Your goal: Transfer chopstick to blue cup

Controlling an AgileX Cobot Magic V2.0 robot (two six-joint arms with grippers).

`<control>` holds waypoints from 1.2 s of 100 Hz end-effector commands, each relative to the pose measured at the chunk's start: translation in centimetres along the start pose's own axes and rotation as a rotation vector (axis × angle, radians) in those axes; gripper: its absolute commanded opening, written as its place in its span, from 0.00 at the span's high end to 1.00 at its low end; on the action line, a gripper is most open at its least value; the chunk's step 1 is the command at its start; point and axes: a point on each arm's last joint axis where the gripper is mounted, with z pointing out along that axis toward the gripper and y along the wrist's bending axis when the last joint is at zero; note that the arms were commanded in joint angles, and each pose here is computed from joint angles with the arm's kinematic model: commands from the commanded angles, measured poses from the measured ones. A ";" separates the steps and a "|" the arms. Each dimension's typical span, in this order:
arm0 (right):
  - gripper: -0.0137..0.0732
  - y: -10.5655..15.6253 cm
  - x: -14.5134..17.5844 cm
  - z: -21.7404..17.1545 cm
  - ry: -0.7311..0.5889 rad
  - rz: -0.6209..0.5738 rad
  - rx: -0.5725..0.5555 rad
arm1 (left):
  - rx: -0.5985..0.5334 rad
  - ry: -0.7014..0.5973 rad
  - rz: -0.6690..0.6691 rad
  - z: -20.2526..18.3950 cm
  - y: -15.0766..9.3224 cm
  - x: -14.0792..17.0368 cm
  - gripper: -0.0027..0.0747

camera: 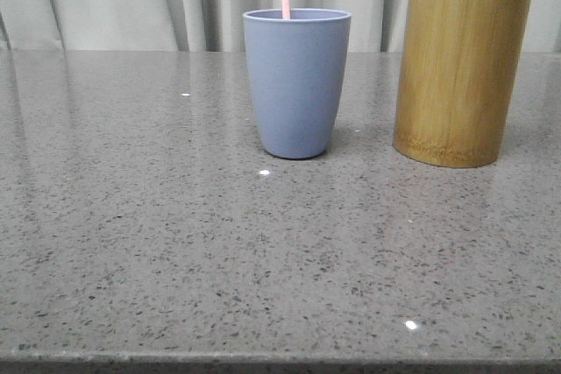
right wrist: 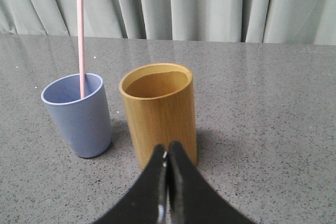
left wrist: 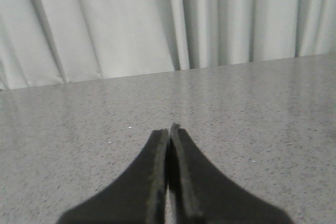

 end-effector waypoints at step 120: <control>0.92 0.2 -1.5 -0.2 -0.097 -0.009 -0.003 | -0.108 -0.081 -0.073 -1.6 0.6 5.1 0.99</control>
